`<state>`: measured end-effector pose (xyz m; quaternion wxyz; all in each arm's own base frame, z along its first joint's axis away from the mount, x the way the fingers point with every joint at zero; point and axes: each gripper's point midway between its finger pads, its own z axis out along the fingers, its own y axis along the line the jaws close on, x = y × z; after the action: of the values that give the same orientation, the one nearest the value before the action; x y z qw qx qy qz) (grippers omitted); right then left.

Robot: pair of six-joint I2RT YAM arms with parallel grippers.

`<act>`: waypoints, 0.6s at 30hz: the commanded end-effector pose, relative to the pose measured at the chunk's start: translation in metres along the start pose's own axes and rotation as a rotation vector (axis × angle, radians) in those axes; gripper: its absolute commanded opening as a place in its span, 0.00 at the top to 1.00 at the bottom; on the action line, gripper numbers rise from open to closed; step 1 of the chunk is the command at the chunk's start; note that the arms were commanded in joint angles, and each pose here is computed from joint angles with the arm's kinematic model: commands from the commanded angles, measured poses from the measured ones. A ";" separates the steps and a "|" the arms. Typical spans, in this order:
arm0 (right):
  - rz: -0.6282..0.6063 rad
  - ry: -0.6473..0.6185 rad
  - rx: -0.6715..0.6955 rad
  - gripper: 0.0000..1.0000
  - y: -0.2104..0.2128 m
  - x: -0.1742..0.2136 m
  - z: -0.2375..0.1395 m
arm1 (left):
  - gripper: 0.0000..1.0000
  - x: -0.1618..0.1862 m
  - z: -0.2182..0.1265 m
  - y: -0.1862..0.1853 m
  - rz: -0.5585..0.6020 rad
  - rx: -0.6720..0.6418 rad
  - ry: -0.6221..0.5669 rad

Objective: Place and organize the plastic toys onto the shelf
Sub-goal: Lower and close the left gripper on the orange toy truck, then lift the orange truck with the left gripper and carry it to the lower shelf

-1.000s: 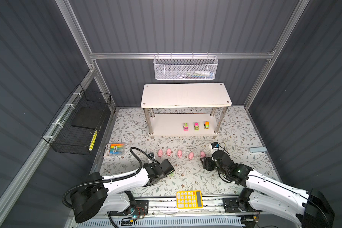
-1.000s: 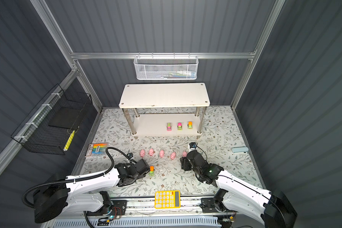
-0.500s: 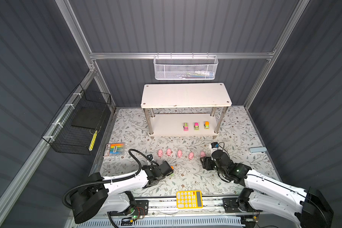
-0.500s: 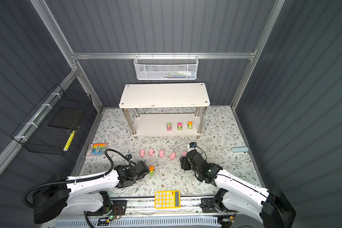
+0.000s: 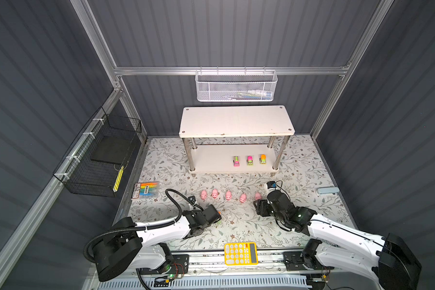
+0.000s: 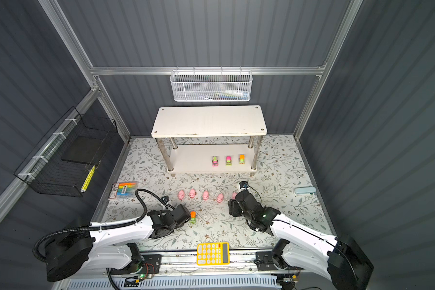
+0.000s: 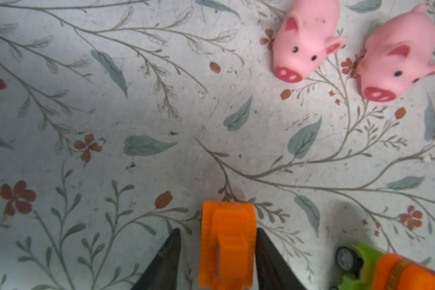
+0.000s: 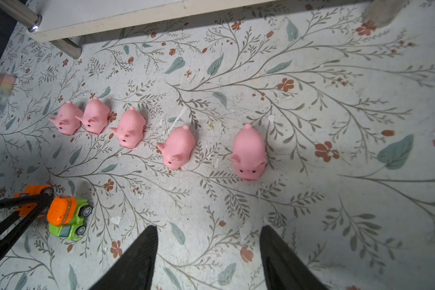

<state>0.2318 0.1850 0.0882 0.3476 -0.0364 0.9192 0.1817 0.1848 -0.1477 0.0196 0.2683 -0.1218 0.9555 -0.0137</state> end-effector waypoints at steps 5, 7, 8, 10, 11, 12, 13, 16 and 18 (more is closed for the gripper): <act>0.006 0.003 -0.010 0.34 0.004 -0.003 0.003 | 0.57 0.013 0.007 0.008 0.036 -0.034 0.042; 0.003 0.003 -0.010 0.33 0.004 -0.003 0.003 | 0.60 0.014 0.007 0.008 0.039 -0.037 0.043; 0.002 0.005 -0.009 0.33 0.004 -0.003 0.004 | 0.62 0.014 0.008 0.009 0.039 -0.039 0.044; 0.000 0.006 -0.011 0.33 0.005 -0.004 0.004 | 0.63 0.014 0.007 0.008 0.039 -0.037 0.045; -0.001 0.008 -0.011 0.33 0.005 -0.004 0.005 | 0.64 0.014 0.007 0.008 0.039 -0.037 0.045; -0.002 0.009 -0.012 0.33 0.006 -0.004 0.005 | 0.64 0.014 0.007 0.008 0.038 -0.036 0.045; -0.003 0.010 -0.014 0.33 0.006 -0.004 0.006 | 0.64 0.013 0.007 0.008 0.038 -0.037 0.045; -0.009 0.014 -0.016 0.34 0.008 -0.005 0.007 | 0.66 0.012 0.005 0.008 0.039 -0.041 0.045; -0.011 0.015 -0.016 0.33 0.008 -0.005 0.008 | 0.67 0.009 0.001 0.008 0.045 -0.044 0.043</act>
<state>0.2324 0.1891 0.0787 0.3311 -0.0420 0.9255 0.1789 0.1882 -0.1469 0.0190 0.2766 -0.1189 0.9536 -0.0060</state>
